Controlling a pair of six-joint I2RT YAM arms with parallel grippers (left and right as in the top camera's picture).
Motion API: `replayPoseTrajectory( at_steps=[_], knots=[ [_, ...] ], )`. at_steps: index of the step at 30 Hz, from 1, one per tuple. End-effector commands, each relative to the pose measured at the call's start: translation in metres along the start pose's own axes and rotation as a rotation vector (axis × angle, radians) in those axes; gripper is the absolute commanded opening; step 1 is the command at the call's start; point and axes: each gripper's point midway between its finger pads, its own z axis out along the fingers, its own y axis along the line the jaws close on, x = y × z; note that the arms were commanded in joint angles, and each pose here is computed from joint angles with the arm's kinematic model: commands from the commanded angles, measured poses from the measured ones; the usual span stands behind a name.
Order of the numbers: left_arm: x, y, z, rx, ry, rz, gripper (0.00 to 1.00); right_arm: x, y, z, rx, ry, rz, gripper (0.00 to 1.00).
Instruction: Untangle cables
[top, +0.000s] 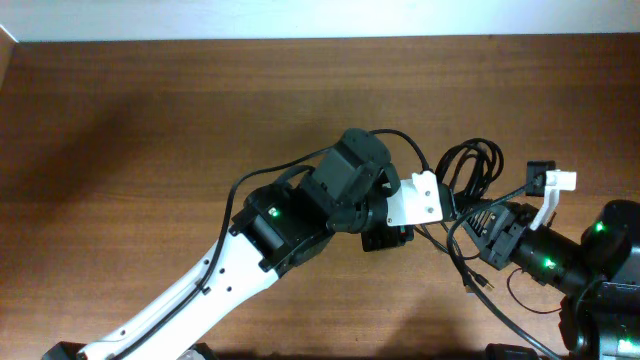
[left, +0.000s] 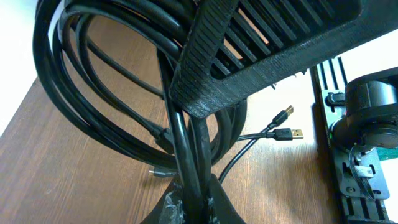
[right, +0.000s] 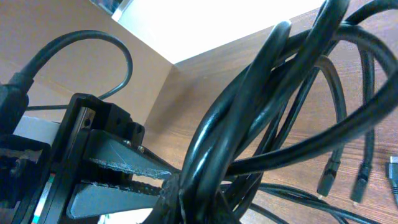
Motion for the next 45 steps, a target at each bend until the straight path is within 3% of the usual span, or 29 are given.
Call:
replayPoseTrajectory(
  at_steps=[1,5,6,7,8,25,29,32,34,38,41,43,44,45],
  knots=[
    [-0.002,0.014,-0.006,-0.092,0.011,-0.077,0.0,-0.002,-0.008,-0.001,0.046,-0.015,-0.008,0.04],
    [0.025,0.063,-0.021,-0.415,0.1,-0.368,0.01,0.003,0.002,-0.001,-0.014,0.012,-0.051,0.04],
    [0.027,0.068,-0.023,-0.432,0.097,-0.401,0.11,0.004,0.005,-0.001,-0.032,0.019,-0.071,0.04],
    [0.029,0.071,-0.025,-0.441,0.094,-0.429,0.09,0.006,0.009,-0.001,-0.053,0.028,-0.091,0.04],
    [0.033,0.078,-0.029,-0.46,0.088,-0.48,0.0,0.006,0.009,-0.001,-0.055,0.028,-0.091,0.04],
    [0.099,0.136,-0.078,-0.635,0.156,-0.729,0.0,0.015,0.03,-0.004,-0.184,0.067,-0.218,0.04],
    [0.101,0.136,-0.081,-0.519,0.103,-0.785,0.0,0.016,0.03,-0.004,-0.192,0.058,-0.342,0.04],
    [0.078,0.11,-0.071,-0.254,0.043,-0.537,0.0,0.017,0.03,-0.004,-0.196,0.049,-0.481,0.04],
    [0.055,0.066,-0.065,0.012,-0.047,-0.272,0.08,0.02,0.029,-0.004,-0.197,0.05,-0.552,0.04],
    [0.068,0.037,-0.067,0.127,-0.007,-0.114,0.15,0.03,0.018,-0.004,-0.158,0.085,-0.608,0.04],
    [0.073,0.028,-0.069,0.152,0.013,-0.093,0.2,0.03,0.015,-0.004,-0.141,0.086,-0.609,0.04],
    [0.07,0.027,-0.07,0.158,-0.002,-0.085,0.33,0.031,0.018,-0.004,-0.164,0.088,-0.605,0.04],
    [0.064,0.023,-0.071,0.185,-0.039,-0.066,0.46,0.034,0.027,-0.006,-0.217,0.09,-0.602,0.04],
    [0.056,0.02,-0.072,0.207,-0.081,-0.059,0.66,0.037,0.035,-0.008,-0.267,0.091,-0.599,0.04]
  ],
)
